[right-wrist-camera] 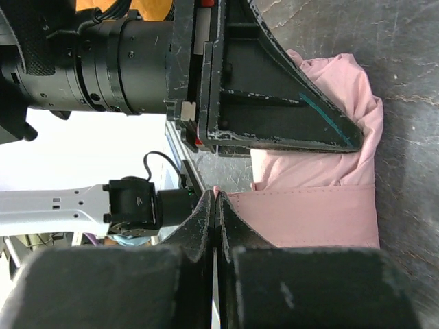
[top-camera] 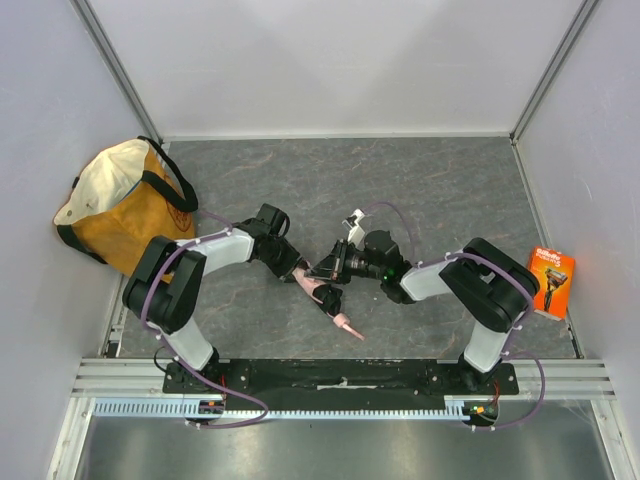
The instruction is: Put away the umbrella
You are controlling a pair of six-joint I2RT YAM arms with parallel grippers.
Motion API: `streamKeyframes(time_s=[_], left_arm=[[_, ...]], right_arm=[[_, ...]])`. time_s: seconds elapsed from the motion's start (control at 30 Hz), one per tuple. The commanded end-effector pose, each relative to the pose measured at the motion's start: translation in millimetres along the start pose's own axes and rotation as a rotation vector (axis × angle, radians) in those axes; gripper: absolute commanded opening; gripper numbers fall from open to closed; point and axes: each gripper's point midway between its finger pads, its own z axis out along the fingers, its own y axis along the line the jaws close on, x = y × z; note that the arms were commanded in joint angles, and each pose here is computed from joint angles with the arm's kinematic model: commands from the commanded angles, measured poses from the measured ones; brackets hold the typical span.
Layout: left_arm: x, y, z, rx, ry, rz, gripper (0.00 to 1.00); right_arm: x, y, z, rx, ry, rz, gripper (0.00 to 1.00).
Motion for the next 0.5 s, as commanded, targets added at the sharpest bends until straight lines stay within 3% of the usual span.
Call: streamKeyframes(time_s=[0.0,0.2,0.47], left_arm=[[19,140,20,-0.529,0.017,-0.073,0.02],[18,138,19,-0.526,0.014,-0.071,0.02],[19,138,19,-0.526,0.022,-0.062,0.02]], right_arm=[[1,72,14,-0.231,0.014,-0.121,0.00],[16,55,31,-0.168,0.026,-0.173,0.00],[38,22,54,0.024,0.044,-0.421,0.00]])
